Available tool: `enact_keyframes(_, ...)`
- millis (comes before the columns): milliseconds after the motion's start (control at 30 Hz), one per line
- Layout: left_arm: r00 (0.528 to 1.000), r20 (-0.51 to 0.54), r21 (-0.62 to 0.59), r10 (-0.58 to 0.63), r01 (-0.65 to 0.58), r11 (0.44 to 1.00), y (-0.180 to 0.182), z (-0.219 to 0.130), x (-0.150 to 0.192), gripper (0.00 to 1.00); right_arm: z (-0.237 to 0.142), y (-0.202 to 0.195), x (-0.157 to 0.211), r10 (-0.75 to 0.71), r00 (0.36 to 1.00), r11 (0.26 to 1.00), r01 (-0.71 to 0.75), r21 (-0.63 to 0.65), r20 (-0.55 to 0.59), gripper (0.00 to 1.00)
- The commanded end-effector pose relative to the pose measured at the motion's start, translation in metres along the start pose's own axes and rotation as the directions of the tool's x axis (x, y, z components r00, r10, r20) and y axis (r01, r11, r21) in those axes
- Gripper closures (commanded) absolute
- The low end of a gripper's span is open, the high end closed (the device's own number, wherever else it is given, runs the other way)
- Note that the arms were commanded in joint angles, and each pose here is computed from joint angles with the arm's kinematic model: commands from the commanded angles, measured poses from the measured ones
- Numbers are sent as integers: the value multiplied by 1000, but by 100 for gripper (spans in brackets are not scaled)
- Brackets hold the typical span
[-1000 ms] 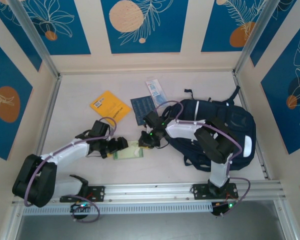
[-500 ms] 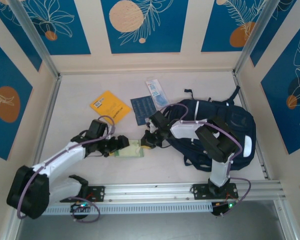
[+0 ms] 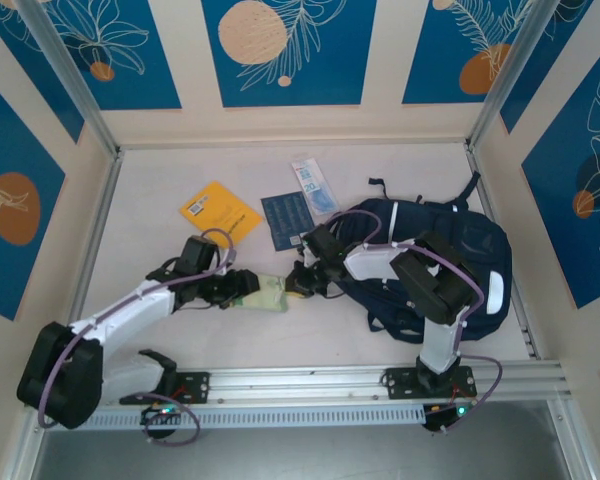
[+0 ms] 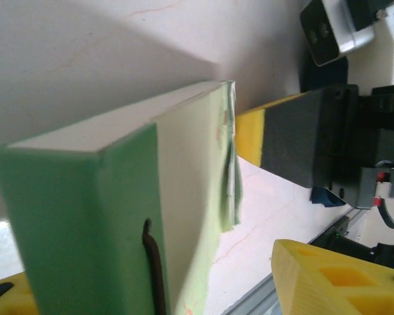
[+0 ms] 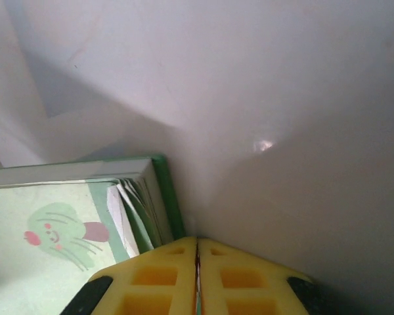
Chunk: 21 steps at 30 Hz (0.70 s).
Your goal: Pack books, pencil case, and school supplies into a backpack
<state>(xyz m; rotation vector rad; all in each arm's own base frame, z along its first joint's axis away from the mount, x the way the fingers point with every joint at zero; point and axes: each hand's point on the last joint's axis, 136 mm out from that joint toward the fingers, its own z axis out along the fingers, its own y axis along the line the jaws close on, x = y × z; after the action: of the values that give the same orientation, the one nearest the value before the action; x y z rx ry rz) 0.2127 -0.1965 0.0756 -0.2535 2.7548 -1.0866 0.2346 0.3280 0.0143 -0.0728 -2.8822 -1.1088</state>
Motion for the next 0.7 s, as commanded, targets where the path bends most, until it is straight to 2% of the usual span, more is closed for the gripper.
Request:
enact_keyframes(0, 1000, -15, 38, 26, -26, 999, -8, 7, 0, 44, 4, -34, 13, 70, 997, 992, -68, 107, -20, 90)
enact_keyframes(133, 999, -29, 33, 28, -27, 999, -6, 14, 0, 56, 2, -33, 14, 69, 998, 993, -67, 100, -15, 90)
enact_keyframes(267, 998, -21, 39, 51, -50, 998, -9, 12, -1, 88, -9, -27, 12, 43, 999, 994, -44, 104, 17, 89)
enact_keyframes(333, 997, 8, 42, 81, -81, 996, -16, 2, -4, 100, -23, -21, 9, 15, 999, 992, -20, 121, 43, 85)
enact_keyframes(533, 973, 130, 14, 189, -193, 981, -44, -48, -17, 100, -92, 10, -4, -93, 979, 987, 67, 146, 179, 68)
enact_keyframes(667, 950, 211, 7, 231, -238, 971, -61, -78, -25, 100, -152, 18, -18, -128, 940, 983, 78, 165, 317, 58)
